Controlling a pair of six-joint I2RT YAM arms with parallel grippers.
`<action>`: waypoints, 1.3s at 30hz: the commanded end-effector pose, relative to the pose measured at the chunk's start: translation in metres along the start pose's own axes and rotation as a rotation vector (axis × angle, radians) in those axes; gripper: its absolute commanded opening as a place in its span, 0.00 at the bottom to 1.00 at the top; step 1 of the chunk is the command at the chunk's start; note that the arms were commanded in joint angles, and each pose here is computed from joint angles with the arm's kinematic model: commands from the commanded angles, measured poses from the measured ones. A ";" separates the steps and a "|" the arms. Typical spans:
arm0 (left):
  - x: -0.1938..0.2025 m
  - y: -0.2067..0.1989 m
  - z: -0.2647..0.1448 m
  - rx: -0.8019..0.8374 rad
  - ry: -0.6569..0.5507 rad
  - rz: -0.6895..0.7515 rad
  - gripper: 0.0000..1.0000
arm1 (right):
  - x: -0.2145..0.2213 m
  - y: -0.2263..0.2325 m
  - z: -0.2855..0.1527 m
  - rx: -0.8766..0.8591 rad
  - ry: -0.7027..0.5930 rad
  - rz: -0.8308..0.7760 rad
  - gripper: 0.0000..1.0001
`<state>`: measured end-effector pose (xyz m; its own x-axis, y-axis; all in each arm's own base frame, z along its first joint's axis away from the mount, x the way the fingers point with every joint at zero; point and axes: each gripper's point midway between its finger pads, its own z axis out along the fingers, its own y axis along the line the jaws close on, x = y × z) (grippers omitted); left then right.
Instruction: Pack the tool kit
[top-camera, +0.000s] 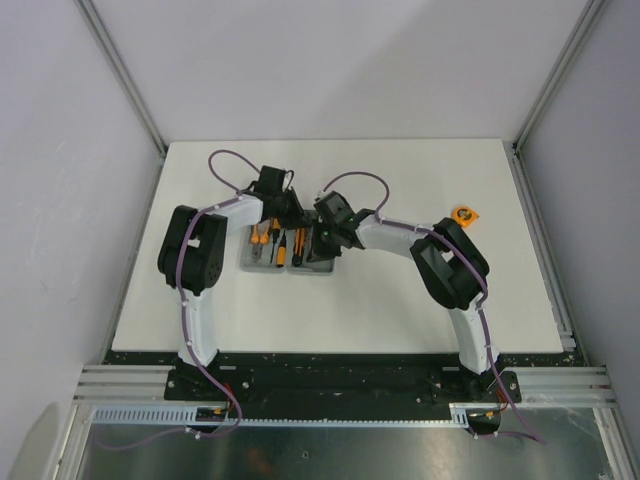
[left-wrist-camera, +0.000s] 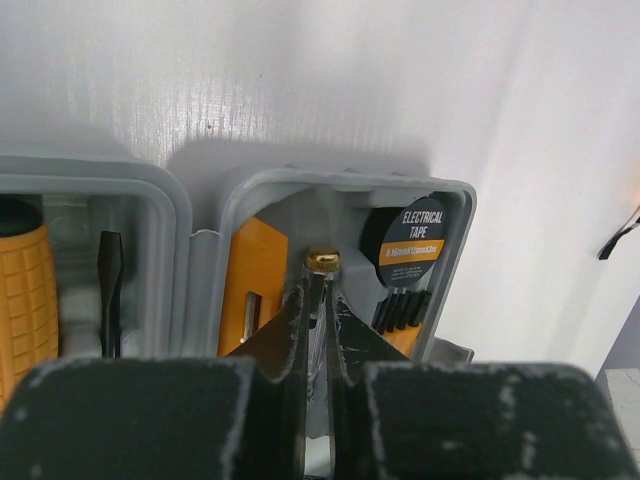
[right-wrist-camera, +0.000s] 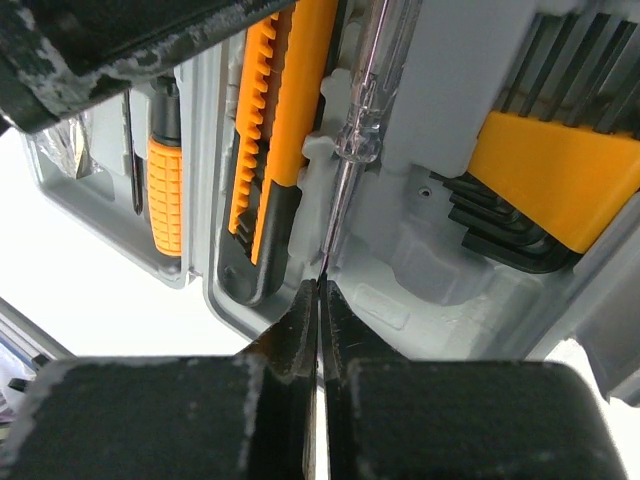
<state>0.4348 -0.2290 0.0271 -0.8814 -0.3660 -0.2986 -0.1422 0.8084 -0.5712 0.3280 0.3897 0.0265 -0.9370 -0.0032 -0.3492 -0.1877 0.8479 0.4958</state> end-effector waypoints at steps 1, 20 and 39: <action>0.070 0.056 0.018 -0.186 0.210 -0.046 0.00 | 0.077 -0.100 0.036 0.304 0.202 0.033 0.00; 0.097 0.043 -0.004 -0.285 0.158 0.106 0.00 | 0.056 -0.117 -0.016 0.433 0.060 0.012 0.00; 0.137 0.061 0.013 -0.351 0.258 0.025 0.00 | 0.078 -0.131 -0.012 0.423 0.009 0.097 0.00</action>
<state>0.4013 -0.2709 0.0252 -0.8658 -0.3435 -0.3639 -0.1273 0.8545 -0.5037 0.3018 0.3352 0.0274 -0.9109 0.1540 -0.3828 -0.0354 0.8952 0.4444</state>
